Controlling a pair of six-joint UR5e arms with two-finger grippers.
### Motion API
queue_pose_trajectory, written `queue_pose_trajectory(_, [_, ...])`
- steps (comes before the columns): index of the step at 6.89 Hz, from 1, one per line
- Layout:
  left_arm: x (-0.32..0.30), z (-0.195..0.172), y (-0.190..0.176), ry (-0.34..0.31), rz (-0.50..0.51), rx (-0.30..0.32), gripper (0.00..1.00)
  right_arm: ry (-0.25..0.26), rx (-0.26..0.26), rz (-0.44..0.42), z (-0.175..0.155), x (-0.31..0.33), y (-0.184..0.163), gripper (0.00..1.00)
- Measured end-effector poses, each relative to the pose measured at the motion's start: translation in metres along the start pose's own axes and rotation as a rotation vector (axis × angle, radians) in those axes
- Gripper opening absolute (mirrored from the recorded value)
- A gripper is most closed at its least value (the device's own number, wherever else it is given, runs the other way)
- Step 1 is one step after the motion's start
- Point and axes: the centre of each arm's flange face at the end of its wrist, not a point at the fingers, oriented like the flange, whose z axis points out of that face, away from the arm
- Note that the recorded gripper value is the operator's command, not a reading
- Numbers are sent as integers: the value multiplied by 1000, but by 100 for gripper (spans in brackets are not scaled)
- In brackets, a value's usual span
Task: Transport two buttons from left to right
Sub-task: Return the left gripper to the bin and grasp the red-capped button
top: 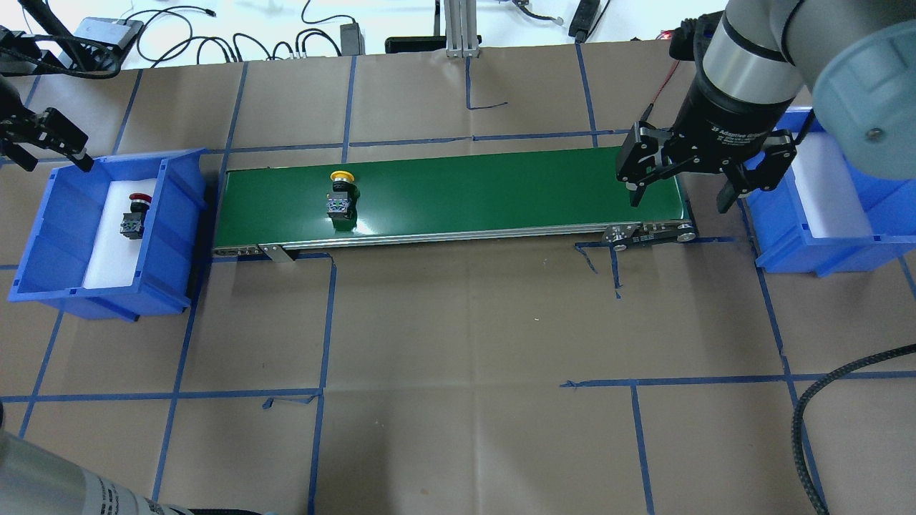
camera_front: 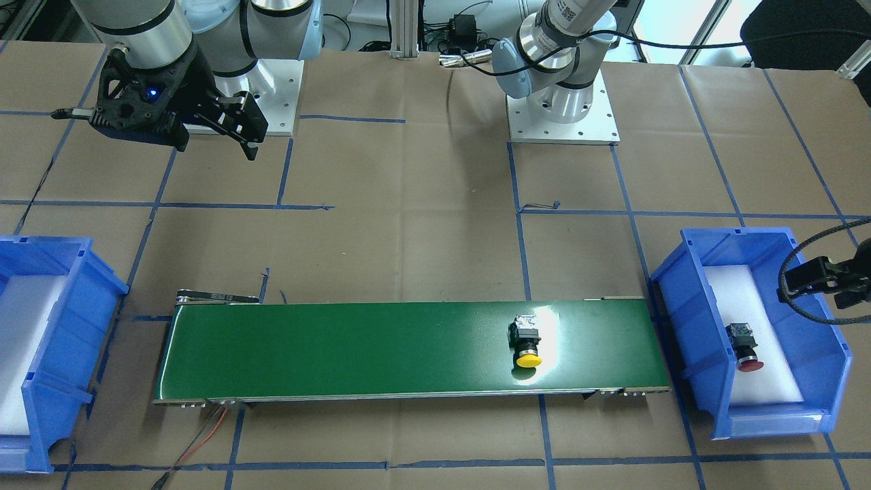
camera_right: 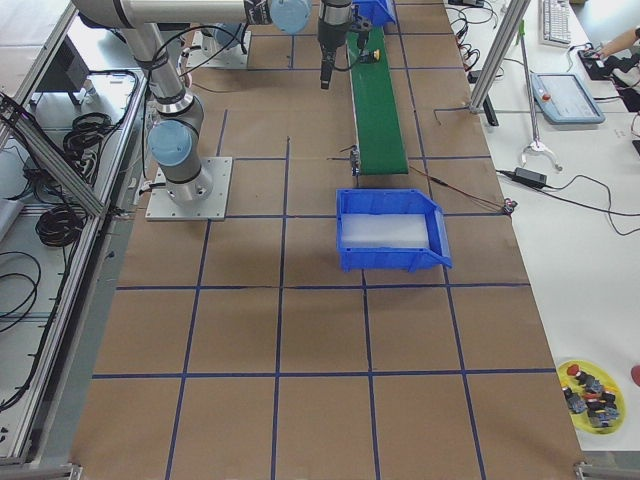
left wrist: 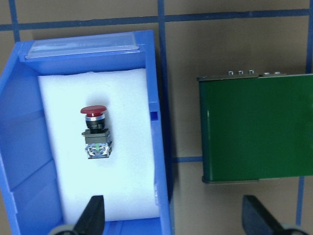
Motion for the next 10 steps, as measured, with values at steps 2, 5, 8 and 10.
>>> queue_pose_trajectory(2, [-9,31,-12,20,1,12,96,-1,-2,0,1,0,0,100])
queue_pose_trajectory(5, [-5,92,-7,-8,7,55,99,-1,-5,-2,3,-1,0,100])
queue_pose_trajectory(8, [-4,133,2,-34,4,85,99,-1,-7,-2,4,0,0,100])
queue_pose_trajectory(10, [-7,154,1,-33,1,83,99,-1,-7,-2,4,0,0,100])
